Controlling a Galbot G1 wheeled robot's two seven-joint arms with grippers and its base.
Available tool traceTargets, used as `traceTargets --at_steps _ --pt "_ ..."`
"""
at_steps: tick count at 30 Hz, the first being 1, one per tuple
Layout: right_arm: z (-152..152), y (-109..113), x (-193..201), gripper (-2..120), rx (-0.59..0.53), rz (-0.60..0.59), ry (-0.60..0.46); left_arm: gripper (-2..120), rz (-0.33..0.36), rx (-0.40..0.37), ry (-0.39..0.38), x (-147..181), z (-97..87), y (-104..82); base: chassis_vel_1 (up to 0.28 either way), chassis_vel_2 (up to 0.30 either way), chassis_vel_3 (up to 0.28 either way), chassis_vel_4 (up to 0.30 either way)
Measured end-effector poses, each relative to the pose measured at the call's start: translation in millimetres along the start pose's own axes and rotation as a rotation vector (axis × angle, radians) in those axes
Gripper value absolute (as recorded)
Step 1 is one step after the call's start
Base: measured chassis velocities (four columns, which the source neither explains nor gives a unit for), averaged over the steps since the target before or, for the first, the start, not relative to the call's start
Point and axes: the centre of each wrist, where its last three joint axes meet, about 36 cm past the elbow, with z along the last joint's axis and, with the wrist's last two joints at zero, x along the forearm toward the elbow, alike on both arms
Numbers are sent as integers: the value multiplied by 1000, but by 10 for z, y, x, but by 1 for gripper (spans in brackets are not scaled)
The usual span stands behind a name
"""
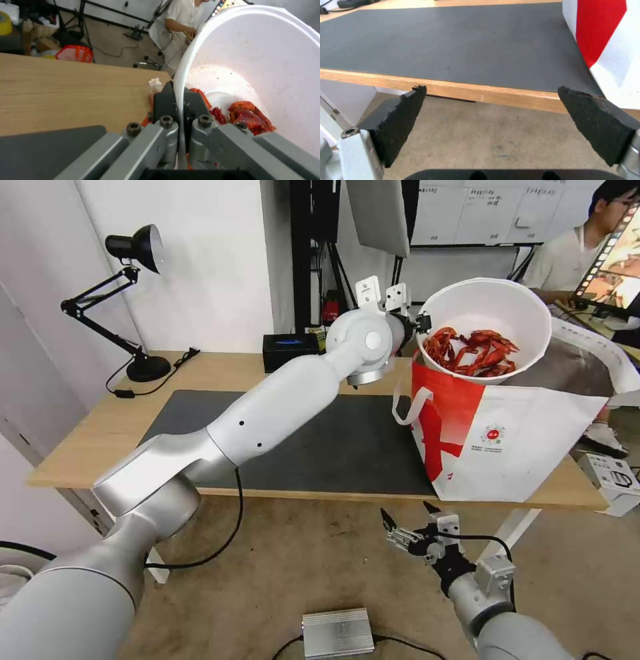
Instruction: Pick up the trash from the table and place it into the takeout bag.
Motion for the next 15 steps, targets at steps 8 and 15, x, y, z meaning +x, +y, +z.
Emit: traceTargets --at_steps 8,15 --pt "0 0 0 100 0 0 0 0 22 -18 -3 41 41 2 0 0 0 0" --pt "0 0 0 100 0 0 0 18 49 -34 -2 72 54 -59 0 0 0 0"
